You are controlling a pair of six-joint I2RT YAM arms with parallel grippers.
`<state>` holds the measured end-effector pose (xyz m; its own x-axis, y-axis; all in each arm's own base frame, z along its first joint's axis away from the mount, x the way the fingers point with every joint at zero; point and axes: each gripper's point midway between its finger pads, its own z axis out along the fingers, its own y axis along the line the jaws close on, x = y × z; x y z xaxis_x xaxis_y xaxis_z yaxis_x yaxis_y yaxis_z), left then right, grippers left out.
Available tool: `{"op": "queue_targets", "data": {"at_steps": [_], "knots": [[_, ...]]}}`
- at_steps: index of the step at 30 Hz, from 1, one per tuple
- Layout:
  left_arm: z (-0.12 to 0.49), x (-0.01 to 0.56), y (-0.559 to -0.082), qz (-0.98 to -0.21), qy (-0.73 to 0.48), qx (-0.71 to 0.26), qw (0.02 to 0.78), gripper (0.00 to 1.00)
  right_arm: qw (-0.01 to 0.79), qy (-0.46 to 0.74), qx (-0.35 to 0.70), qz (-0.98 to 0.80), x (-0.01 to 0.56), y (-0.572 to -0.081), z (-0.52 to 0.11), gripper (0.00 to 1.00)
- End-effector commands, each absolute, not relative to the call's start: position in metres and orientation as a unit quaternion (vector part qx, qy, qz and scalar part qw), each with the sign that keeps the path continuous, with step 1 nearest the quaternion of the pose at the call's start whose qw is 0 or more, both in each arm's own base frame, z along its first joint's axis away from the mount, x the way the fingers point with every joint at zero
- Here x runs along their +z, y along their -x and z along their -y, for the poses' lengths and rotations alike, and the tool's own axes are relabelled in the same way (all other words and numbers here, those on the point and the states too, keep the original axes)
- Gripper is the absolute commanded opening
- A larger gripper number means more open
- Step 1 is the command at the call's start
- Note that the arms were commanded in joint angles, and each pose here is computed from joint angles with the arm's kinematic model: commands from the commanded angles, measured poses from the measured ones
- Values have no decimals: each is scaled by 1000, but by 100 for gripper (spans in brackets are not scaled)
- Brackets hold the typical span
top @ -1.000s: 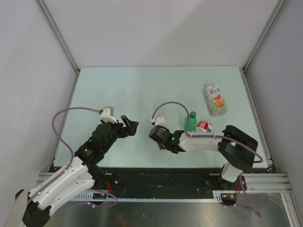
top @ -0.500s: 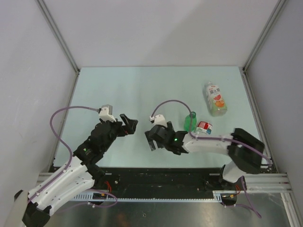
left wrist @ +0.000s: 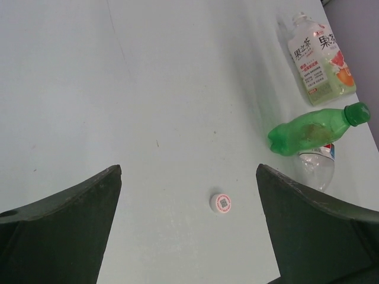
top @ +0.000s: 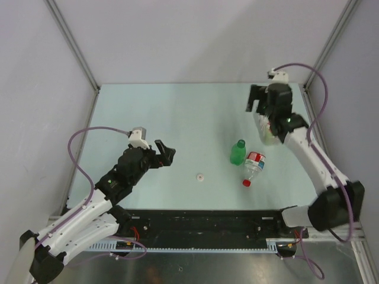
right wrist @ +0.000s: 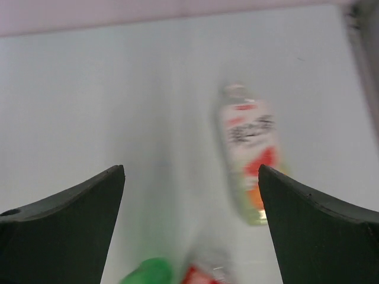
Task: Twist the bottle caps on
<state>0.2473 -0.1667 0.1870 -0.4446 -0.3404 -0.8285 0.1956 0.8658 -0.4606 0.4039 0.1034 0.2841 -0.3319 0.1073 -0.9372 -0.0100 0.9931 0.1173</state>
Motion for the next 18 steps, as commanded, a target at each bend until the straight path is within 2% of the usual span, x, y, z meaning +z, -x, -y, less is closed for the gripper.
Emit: {"op": "queue_targets", "data": {"at_steps": [1,6,18], "knots": [[170,209,-251,-796,32,-265,543,100,445,9,-44,-894,218,-423,-21,99],[172,208,-251,-798,25,-265,541,99,358,20,-58,-932,162,-442,25,99],[178,203,-248,-804,12,-273,528,100,302,28,-11,-953,98,-454,28,99]]}}
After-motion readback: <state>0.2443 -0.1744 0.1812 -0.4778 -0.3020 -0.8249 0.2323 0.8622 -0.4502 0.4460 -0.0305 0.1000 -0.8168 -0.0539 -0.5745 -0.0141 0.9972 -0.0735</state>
